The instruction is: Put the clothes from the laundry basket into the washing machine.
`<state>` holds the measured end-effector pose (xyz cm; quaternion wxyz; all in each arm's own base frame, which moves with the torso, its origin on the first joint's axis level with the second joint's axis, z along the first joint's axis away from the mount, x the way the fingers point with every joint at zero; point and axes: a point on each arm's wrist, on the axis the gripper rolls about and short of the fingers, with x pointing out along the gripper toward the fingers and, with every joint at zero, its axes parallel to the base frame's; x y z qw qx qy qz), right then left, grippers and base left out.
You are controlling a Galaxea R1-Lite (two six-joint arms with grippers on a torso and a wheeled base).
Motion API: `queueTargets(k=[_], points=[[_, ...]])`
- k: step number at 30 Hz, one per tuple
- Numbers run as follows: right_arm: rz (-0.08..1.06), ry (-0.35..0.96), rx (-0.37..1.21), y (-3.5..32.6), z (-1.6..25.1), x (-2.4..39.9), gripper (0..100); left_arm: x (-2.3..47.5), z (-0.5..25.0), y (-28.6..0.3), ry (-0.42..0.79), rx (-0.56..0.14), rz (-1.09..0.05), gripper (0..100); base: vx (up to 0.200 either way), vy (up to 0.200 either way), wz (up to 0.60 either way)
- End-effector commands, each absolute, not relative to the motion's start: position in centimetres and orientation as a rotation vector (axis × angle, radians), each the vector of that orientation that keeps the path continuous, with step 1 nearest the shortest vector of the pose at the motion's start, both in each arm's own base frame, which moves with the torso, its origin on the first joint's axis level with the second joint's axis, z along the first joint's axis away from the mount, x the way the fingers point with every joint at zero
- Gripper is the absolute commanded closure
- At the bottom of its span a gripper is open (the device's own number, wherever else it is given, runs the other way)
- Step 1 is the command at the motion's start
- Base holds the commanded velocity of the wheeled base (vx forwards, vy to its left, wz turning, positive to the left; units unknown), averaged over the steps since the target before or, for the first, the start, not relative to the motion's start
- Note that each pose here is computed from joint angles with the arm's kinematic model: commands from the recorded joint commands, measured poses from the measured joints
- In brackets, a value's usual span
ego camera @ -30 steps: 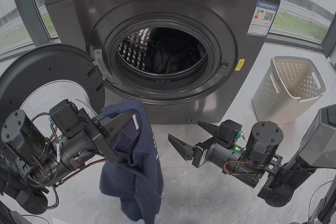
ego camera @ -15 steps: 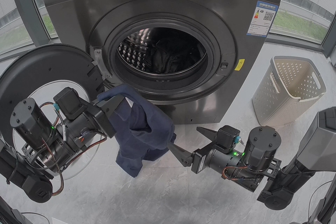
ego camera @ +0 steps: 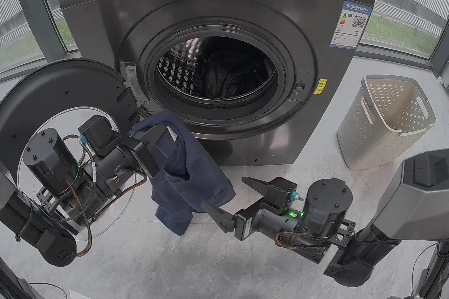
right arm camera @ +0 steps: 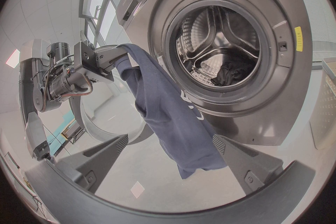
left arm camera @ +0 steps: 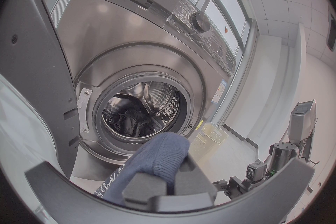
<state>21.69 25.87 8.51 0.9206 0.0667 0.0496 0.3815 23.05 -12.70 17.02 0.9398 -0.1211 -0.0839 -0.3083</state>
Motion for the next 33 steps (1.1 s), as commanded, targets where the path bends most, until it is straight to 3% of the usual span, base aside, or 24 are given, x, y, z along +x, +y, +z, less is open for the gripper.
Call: queueTargets(k=[1, 19, 25, 33], points=[[0.815, 0.095, 0.132, 28.5, 7.2, 22.5, 0, 23.3, 16.9, -12.8, -0.168, -0.248, -0.624, 100, 0.0, 0.0, 0.0], [0.816, 0.028, 0.129, 33.2, 3.3, 27.4, 0, 23.3, 17.0, -12.9, -0.174, -0.253, -0.617, 100, 0.0, 0.0, 0.0], [0.815, -0.031, 0.158, 35.1, 3.5, 29.0, 0, 23.2, 17.0, -13.1, -0.172, -0.253, -0.623, 100, 0.0, 0.0, 0.0], [0.773, -0.053, 0.17, 34.8, 3.4, 30.8, 0, 23.2, 17.0, -13.1, -0.172, -0.253, -0.625, 100, 0.0, 0.0, 0.0]])
